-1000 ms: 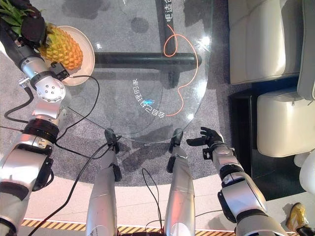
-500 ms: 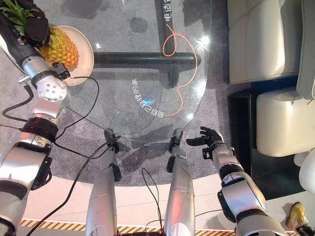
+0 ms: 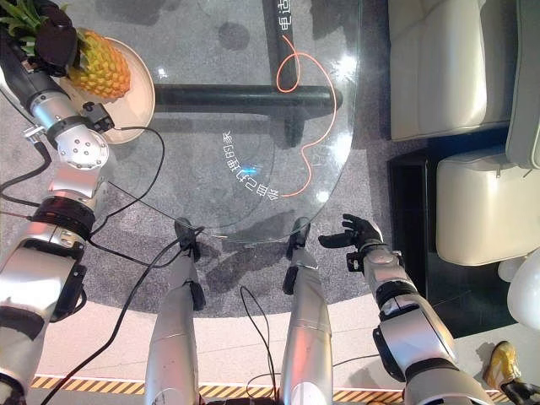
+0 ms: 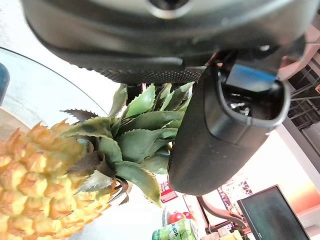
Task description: Pick up the fruit to the plate
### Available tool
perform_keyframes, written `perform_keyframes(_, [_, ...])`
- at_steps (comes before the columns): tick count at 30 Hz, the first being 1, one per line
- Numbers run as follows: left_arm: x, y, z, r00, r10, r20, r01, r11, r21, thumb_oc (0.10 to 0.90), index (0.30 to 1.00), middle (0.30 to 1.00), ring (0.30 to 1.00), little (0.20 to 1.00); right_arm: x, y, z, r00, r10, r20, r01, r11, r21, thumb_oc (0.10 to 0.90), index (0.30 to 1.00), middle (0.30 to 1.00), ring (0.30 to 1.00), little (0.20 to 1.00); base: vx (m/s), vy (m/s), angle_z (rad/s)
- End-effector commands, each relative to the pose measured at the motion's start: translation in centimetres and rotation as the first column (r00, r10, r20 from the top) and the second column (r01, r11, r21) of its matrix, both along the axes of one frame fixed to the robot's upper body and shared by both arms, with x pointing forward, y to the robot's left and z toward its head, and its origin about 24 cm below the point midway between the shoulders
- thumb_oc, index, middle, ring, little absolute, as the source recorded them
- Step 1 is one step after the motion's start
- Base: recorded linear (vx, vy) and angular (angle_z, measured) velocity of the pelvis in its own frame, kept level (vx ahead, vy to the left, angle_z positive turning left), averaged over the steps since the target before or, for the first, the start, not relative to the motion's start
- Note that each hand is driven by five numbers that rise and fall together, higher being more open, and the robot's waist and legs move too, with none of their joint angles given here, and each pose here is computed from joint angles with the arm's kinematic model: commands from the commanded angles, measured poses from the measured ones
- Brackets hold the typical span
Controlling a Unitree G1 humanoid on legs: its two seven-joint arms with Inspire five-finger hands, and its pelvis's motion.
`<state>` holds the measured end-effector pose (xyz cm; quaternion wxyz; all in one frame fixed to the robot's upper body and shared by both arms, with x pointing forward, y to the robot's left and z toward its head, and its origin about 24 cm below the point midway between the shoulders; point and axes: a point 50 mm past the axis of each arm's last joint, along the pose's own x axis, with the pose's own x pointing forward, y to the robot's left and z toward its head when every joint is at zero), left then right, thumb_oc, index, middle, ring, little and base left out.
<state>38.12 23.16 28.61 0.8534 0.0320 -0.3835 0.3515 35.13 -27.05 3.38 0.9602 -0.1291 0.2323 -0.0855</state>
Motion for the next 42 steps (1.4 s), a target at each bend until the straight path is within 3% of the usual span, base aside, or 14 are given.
perform_keyframes(1, [-2.9,1.0,8.2,0.955,0.035,0.294,-0.068,0.992,0.103,0.377,0.538,0.538,0.538,0.477,-0.3,-1.0,0.3,0.999,-0.033,0.006,0.034,0.999,-0.015,0.800,0.900,0.900,0.900,0.900,0.00,0.000,0.00])
perform_keyframes(11, [-2.7,0.6,7.6,0.957,0.018,0.289,-0.057,0.990,0.127,0.440,0.592,0.592,0.592,0.540,-0.1,-1.0,0.5,0.999,-0.044,0.017,0.044,0.999,-0.013,0.800,0.900,0.900,0.900,0.900,0.00,0.000,0.00])
perform_keyframes(13, [-2.7,0.5,7.5,0.958,0.012,0.288,-0.055,0.989,0.140,0.525,0.665,0.665,0.665,0.625,-0.2,-1.1,0.4,0.999,-0.042,0.016,0.042,0.999,-0.014,0.800,0.900,0.900,0.900,0.900,0.00,0.000,0.00])
perform_keyframes(18, [-2.7,0.1,7.2,0.957,-0.001,0.289,-0.044,0.988,0.148,0.644,0.766,0.766,0.766,0.744,-0.1,-1.0,0.5,0.999,-0.042,0.019,0.042,0.999,-0.012,0.800,0.900,0.900,0.900,0.900,0.00,0.000,0.00])
perform_keyframes(20, [-2.7,0.1,7.1,0.956,-0.006,0.292,-0.040,0.988,0.151,0.800,0.900,0.900,0.900,0.900,-0.1,-1.0,0.6,0.999,-0.043,0.024,0.043,0.999,-0.011,0.800,0.900,0.900,0.900,0.900,0.00,0.000,0.00])
perform_keyframes(42, [-2.6,-0.6,5.3,0.957,-0.062,0.284,0.015,0.987,0.162,0.800,0.900,0.900,0.900,0.900,0.0,-1.1,0.7,0.997,-0.069,0.040,0.069,0.998,0.003,0.800,0.900,0.900,0.900,0.900,-0.01,-0.001,0.00])
